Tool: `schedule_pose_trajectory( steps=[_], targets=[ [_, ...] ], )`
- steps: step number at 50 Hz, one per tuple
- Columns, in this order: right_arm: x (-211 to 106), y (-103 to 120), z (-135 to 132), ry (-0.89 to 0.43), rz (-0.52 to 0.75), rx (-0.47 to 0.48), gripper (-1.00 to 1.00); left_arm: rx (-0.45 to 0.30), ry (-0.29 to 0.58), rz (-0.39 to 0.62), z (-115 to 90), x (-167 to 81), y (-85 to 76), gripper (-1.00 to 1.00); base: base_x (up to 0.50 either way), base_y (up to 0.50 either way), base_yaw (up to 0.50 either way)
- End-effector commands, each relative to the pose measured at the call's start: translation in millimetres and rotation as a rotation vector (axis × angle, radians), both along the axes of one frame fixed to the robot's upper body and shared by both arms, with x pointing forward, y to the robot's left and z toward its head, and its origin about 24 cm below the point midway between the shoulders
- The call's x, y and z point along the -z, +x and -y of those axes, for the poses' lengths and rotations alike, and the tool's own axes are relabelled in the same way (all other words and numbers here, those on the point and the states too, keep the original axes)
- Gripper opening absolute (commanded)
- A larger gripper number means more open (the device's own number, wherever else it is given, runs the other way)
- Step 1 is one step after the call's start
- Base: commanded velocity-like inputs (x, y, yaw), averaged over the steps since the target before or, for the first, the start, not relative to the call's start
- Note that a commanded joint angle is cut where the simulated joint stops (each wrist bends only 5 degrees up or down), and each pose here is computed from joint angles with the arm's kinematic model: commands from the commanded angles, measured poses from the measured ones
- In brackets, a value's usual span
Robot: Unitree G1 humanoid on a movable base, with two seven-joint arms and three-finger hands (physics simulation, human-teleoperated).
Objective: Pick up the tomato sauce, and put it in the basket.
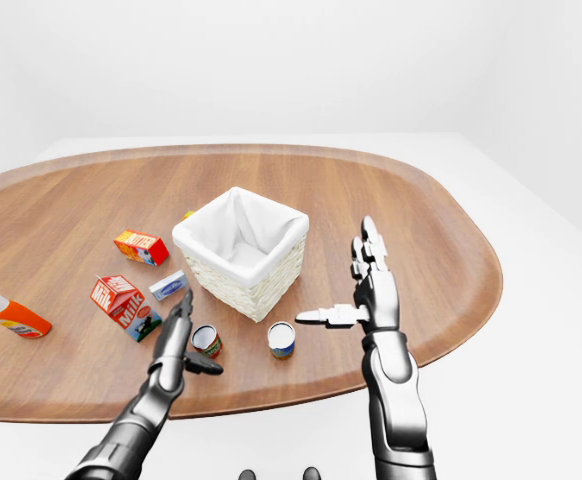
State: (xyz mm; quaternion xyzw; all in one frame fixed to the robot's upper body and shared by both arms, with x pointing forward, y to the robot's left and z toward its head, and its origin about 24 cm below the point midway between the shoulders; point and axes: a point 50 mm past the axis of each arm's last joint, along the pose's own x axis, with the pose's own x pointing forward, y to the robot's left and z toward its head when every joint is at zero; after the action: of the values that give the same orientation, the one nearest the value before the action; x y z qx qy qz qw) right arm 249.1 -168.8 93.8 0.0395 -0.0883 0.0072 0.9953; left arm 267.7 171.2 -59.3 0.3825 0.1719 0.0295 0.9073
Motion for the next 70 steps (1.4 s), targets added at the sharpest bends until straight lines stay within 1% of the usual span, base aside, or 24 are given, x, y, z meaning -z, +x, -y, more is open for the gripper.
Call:
schedule_pose_trajectory(
  steps=[1, 16, 30, 52, 53, 54, 55, 56, 57, 70],
  targets=[
    [1.3, 0.8, -0.1, -0.001, -0.006, 0.000, 1.00, -0.003, 0.002, -0.004, 0.3, 0.4, 1.6, 0.99, 0.00, 0.00, 0.00],
    [4.1, 1.0, 0.2, 0.000, -0.018, -0.002, 1.00, -0.016, 0.011, -0.018, -0.7, 2.6, 4.1, 0.99, 0.00, 0.00, 0.00],
    [4.9, 0.6, 0.5, 0.000, -0.021, -0.001, 1.00, -0.008, 0.001, -0.007, 0.3, 0.2, 4.3, 0.98, 0.00, 0.00, 0.00],
    [0.8, 1.0, 0.7, 0.002, -0.004, 0.003, 1.00, -0.009, 0.014, -0.031, 1.8, 5.0, 3.3, 0.98, 0.00, 0.00, 0.00],
    [0.8, 1.0, 0.6, 0.002, -0.004, 0.003, 1.00, -0.009, 0.010, -0.032, 2.1, 4.9, 3.3, 0.80, 0.00, 0.00, 0.00],
    [0.8, 1.1, 0.6, 0.001, -0.004, 0.003, 1.00, -0.008, 0.009, -0.030, 2.3, 4.8, 3.2, 0.44, 0.00, 0.00, 0.00],
    [0.7, 1.1, 0.7, 0.001, -0.004, 0.003, 1.00, -0.007, 0.012, -0.031, 2.4, 5.0, 3.0, 0.34, 0.00, 0.00, 0.00],
    [0.6, 1.1, 0.7, 0.001, -0.003, 0.003, 1.00, -0.004, 0.010, -0.034, 2.6, 5.3, 2.7, 0.11, 0.00, 0.00, 0.00],
    [0.4, 1.2, 0.8, 0.002, -0.002, 0.004, 1.00, -0.005, 0.009, -0.034, 2.5, 5.3, 2.7, -1.00, 0.00, 0.00, 0.00],
    [2.2, 0.3, 0.8, 0.002, -0.009, 0.003, 1.00, -0.008, 0.012, -0.036, 1.8, 5.7, 2.5, -1.00, 0.00, 0.00, 0.00]
  ],
)
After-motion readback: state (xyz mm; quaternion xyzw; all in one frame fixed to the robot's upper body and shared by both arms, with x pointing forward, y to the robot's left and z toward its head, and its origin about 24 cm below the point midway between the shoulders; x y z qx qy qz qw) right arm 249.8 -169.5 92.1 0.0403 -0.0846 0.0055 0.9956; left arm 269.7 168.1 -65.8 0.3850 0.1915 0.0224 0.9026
